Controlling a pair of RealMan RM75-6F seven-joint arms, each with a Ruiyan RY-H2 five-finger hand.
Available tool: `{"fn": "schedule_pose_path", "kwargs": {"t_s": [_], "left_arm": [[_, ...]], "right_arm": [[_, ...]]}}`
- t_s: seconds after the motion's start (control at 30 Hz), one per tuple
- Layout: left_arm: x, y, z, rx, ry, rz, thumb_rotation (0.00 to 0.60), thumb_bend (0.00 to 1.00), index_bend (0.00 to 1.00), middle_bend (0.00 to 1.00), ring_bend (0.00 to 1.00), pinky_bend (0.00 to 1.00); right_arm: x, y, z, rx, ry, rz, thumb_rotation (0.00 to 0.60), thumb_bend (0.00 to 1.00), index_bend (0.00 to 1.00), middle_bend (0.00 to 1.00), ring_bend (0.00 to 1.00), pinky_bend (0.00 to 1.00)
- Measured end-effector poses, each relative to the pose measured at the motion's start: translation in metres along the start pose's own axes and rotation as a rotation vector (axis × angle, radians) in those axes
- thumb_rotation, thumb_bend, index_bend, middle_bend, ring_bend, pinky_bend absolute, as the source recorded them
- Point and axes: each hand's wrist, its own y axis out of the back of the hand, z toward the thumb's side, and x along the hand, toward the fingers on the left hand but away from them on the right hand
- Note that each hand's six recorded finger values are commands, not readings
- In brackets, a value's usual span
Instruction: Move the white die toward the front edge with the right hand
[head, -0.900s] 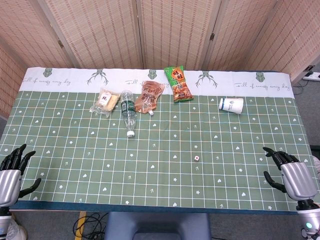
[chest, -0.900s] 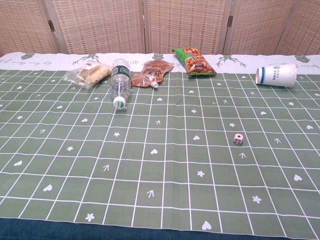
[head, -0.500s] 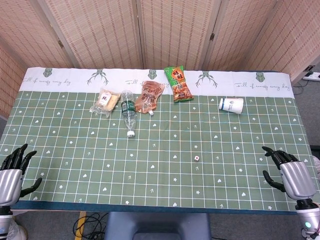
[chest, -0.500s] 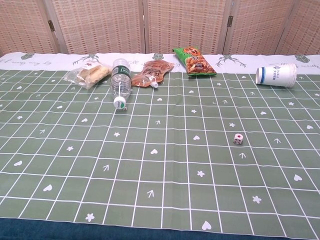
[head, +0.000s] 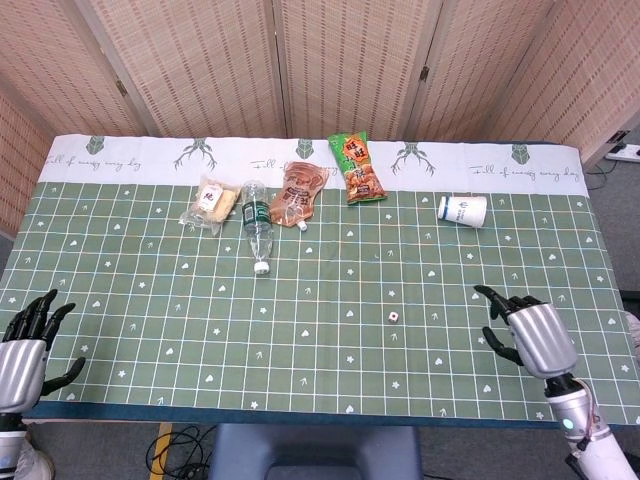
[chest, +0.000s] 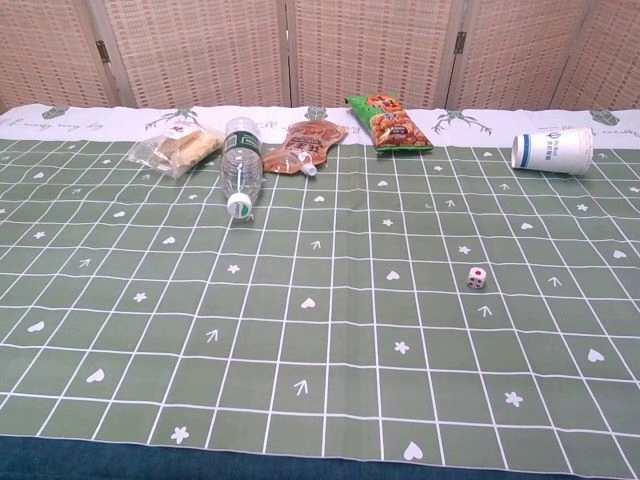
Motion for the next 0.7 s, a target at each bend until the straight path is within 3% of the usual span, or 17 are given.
{"fn": "schedule_pose_path", "kwargs": {"t_s": [0.13, 0.33, 0.7], "left_arm": [[-0.003, -0.002, -0.005, -0.003, 0.017, -0.006, 0.600, 0.27, 0.18, 0.00, 0.04, 0.15], [-0.006, -0.004, -0.010, -0.004, 0.028, -0.010, 0.600, 0.27, 0.18, 0.00, 0.04, 0.15], [-0.012, -0.004, -0.018, -0.015, 0.053, -0.014, 0.600, 0.27, 0.17, 0.00, 0.04, 0.15]], "right_arm": [[-0.020, -0.020, 0.018, 0.007, 0.047, 0.064, 0.600, 0.31, 0.31, 0.84, 0.87, 0.87], [-0.051, -0.058, 0.044, 0.007, 0.098, 0.173, 0.600, 0.31, 0.36, 0.95, 0.98, 0.95], [-0.095, -0.110, 0.067, 0.039, 0.131, 0.302, 0.600, 0.31, 0.37, 0.98, 1.00, 0.97]]}}
